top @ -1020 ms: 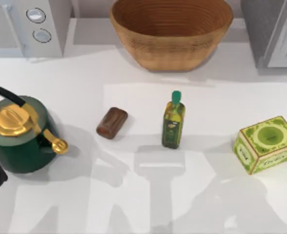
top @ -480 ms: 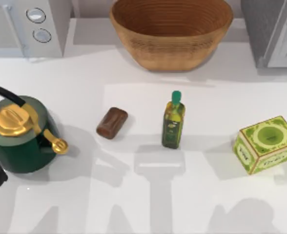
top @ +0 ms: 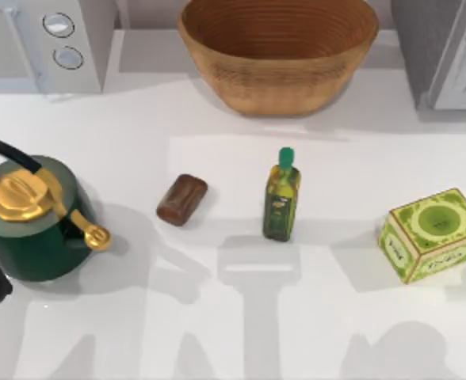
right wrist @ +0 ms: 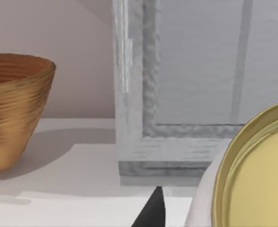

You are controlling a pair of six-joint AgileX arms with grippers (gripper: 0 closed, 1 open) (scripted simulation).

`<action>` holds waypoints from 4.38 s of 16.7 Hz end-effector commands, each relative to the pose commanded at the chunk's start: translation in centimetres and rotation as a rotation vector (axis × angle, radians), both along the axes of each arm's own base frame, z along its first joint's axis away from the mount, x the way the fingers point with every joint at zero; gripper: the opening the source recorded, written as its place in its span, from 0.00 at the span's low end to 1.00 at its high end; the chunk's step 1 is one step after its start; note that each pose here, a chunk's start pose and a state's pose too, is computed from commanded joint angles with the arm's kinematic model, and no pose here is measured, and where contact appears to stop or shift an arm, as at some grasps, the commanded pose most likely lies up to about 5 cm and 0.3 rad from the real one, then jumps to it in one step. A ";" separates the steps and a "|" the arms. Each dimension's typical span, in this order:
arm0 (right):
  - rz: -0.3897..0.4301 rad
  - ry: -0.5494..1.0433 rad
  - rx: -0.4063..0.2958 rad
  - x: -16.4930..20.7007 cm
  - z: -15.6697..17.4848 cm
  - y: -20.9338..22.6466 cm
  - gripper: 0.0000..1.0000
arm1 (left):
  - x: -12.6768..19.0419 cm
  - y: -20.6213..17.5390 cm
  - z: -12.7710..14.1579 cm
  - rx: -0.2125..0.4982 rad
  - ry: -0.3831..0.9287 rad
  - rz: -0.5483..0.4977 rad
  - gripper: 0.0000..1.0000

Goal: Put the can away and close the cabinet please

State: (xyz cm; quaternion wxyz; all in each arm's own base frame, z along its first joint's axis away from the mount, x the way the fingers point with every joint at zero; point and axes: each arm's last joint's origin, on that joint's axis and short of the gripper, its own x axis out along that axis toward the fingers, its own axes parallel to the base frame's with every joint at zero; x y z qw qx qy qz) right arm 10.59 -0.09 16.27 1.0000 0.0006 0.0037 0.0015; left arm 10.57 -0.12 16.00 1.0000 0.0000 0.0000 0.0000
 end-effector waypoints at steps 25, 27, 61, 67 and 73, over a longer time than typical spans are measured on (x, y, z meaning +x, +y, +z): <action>-0.002 -0.005 0.000 15.0 34.8 4.8 0.00 | 0.0 0.0 0.0 0.000 0.000 0.000 1.00; -0.002 -0.005 0.000 15.0 34.8 4.8 0.00 | 0.0 0.0 0.0 0.000 0.000 0.000 1.00; -0.004 -0.007 0.002 30.0 36.8 4.6 0.45 | 0.0 0.0 0.0 0.000 0.000 0.000 1.00; -0.004 -0.007 0.002 30.0 36.8 4.6 0.90 | 0.0 0.0 0.0 0.000 0.000 0.000 1.00; -0.004 -0.007 0.002 30.0 36.8 4.6 1.00 | 0.0 0.0 0.0 0.000 0.000 0.000 1.00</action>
